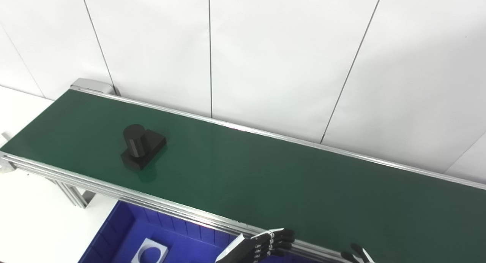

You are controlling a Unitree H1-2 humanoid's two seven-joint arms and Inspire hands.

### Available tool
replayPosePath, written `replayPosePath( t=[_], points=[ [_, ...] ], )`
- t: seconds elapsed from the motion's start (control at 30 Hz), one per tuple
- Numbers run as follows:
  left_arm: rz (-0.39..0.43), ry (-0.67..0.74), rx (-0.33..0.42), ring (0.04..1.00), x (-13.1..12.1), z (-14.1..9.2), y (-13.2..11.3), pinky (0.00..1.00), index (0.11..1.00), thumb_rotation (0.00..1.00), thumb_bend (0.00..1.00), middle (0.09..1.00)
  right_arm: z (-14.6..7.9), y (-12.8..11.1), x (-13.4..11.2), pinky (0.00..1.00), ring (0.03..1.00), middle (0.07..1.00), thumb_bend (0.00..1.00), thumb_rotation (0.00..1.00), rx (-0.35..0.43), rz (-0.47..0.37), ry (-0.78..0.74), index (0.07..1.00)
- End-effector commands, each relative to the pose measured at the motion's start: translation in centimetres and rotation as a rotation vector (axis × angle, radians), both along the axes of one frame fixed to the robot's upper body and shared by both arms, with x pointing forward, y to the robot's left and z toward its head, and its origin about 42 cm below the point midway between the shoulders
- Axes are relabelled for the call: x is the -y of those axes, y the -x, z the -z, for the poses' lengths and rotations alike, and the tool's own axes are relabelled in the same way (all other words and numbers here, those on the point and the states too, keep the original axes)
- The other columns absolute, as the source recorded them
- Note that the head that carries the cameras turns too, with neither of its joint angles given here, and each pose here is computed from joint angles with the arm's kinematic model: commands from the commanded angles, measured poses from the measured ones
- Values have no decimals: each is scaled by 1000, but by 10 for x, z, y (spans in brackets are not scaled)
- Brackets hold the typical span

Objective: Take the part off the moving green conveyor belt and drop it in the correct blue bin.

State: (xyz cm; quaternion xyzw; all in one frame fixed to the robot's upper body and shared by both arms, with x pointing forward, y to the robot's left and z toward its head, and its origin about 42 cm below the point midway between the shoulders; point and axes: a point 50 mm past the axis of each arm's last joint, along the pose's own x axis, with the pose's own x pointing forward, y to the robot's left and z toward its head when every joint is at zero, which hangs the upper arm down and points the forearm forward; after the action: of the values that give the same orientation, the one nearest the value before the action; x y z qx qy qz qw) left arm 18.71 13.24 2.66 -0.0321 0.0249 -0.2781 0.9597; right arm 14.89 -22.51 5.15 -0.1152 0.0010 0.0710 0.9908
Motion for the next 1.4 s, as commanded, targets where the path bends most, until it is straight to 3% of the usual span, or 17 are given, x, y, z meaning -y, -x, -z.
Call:
replayPosePath(
  t=[0.0,0.33,0.6,1.0,1.17,1.37],
  points=[
    [-3,28,69,844,6,-10,-7,812,857,476,969,861,-11,-3,1,650,744,809,501,570,90,-15,-7,898],
    [-8,34,62,837,7,-9,-8,799,852,466,984,859,-31,-4,1,638,735,803,502,585,158,-8,23,897],
    [-8,32,64,840,5,-8,-9,804,851,458,978,860,-63,-18,-4,631,739,793,541,626,257,-15,41,880],
    [-4,33,66,840,5,-6,-12,803,855,455,979,861,-112,-59,-14,608,758,809,572,636,374,-40,101,884],
    [-1,37,68,838,5,-6,-14,799,858,446,975,865,-123,-81,-21,607,760,807,600,600,388,-62,130,883],
    [1,30,69,840,4,-5,-16,804,860,442,969,867,-131,-107,-32,580,742,809,564,488,407,-102,174,875]
  ],
)
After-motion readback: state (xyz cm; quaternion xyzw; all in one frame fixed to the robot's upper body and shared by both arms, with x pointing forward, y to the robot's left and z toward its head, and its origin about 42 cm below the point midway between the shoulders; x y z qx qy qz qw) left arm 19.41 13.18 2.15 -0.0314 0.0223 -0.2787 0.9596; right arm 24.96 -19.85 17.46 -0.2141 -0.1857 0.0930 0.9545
